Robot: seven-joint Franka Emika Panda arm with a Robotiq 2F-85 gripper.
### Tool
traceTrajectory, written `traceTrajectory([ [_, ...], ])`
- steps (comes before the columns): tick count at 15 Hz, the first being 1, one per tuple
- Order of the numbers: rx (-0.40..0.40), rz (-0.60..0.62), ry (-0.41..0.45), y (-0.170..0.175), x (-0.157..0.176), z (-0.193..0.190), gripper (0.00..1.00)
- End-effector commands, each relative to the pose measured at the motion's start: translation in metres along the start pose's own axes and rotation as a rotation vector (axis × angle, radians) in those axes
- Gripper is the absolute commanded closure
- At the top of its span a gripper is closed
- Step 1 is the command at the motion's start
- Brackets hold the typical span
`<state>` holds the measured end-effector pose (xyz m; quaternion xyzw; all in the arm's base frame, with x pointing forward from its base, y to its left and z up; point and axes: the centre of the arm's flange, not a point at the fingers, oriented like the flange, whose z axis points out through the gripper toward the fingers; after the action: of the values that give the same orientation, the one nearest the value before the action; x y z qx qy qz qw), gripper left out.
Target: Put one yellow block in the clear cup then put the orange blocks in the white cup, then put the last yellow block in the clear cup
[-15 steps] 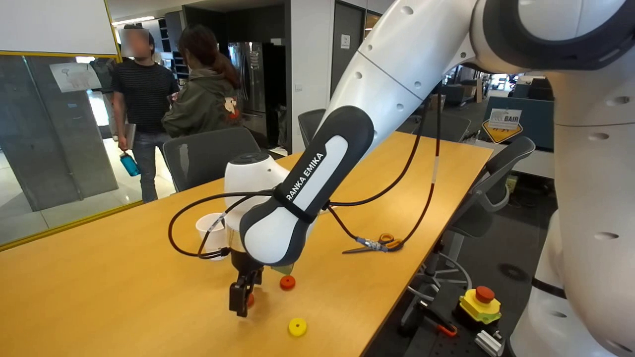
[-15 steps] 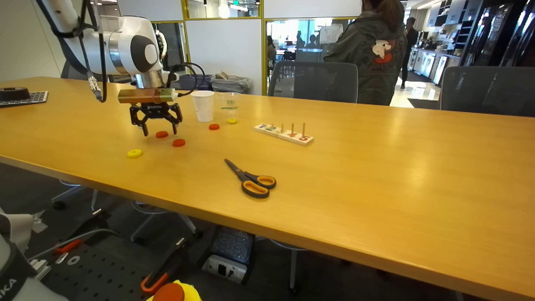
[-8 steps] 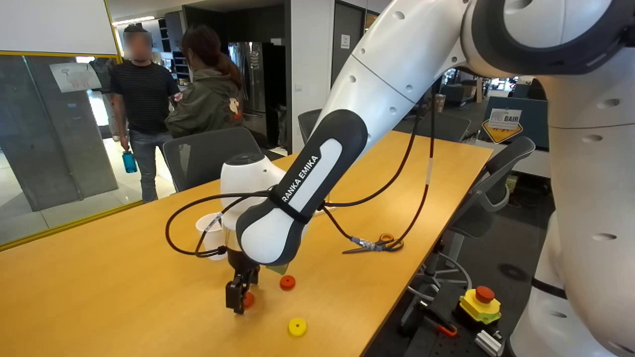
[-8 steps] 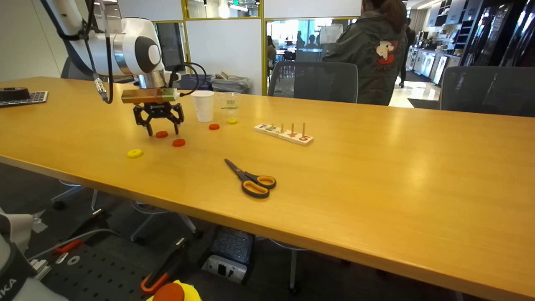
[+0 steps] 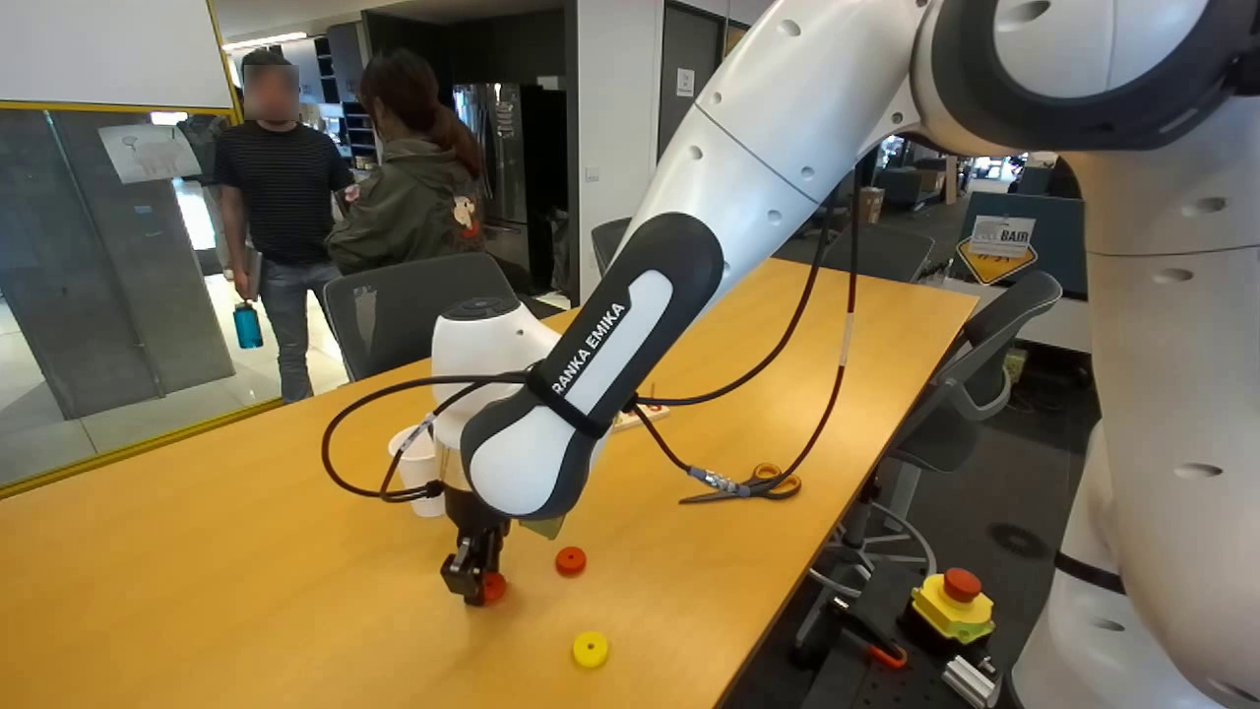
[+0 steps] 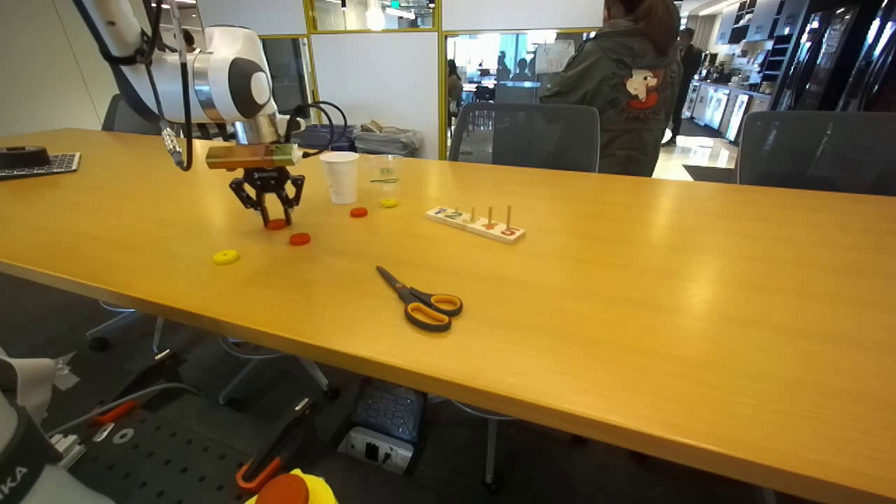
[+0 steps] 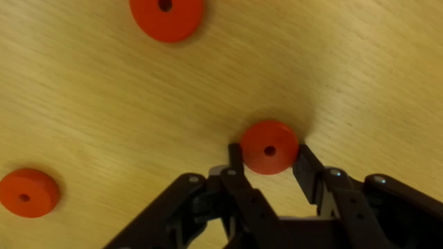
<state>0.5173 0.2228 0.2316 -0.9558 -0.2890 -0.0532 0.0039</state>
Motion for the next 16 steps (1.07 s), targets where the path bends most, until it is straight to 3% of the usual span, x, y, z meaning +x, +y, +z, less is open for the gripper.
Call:
traceTrajectory([
  [1,-0.023,0.029,-0.013,0.005,0.007,-0.005,0.75],
  [7,-0.046,0.041,-0.009,0.033,0.041,-0.057,0.76],
  [16,-0.112,0.065,0.092,0.068,0.108,-0.125,0.76],
])
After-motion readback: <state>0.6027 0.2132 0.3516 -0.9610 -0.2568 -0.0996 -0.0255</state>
